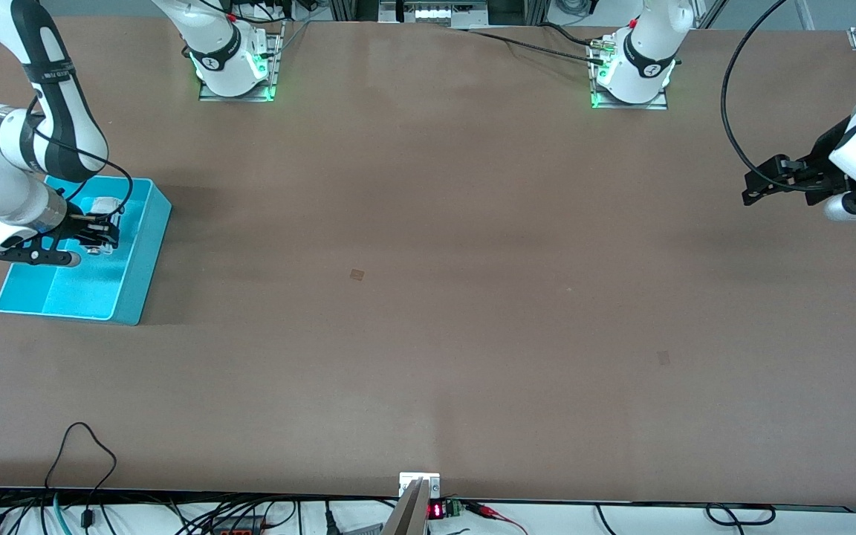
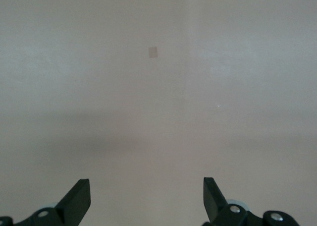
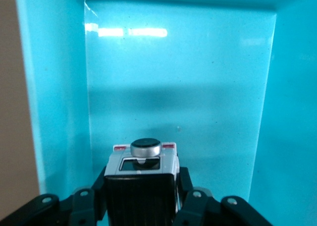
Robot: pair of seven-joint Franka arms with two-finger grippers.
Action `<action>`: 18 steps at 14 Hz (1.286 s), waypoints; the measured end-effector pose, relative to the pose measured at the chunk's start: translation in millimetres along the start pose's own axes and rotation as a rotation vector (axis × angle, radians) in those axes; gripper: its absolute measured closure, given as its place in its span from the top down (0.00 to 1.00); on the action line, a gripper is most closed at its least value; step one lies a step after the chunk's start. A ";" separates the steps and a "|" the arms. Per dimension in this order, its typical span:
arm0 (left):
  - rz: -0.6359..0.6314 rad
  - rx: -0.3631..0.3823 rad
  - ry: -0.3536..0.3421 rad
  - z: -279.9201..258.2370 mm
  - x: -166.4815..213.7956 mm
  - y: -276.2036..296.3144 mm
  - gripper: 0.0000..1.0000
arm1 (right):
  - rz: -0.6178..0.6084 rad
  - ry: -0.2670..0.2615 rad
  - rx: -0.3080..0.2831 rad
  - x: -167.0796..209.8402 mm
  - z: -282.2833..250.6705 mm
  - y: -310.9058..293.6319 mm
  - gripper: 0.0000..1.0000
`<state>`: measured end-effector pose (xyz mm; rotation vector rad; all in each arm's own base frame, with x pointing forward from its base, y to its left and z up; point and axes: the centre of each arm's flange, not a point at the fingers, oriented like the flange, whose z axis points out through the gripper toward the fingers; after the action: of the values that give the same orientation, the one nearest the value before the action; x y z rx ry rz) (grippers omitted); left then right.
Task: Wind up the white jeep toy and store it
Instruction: 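Move the jeep over the turquoise bin and lower it inside, then open the right gripper to release the jeep in the bin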
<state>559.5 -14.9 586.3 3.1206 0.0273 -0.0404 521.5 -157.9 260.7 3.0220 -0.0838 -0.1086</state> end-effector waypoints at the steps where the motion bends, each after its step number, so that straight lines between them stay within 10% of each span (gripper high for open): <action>1: 0.007 0.000 0.000 0.0 -0.2 3.8 1.00 | 0.003 -0.001 0.002 -1.6 6.8 1.3 0.57; 18: -0.047 -0.001 0.001 -2.7 -1.3 -25.5 1.00 | 0.024 -0.056 0.021 -14.0 60.0 12.1 0.57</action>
<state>557.8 10.7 588.5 3.1189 0.1005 -0.0393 502.5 -175.9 203.7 3.0381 -0.1265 -0.1912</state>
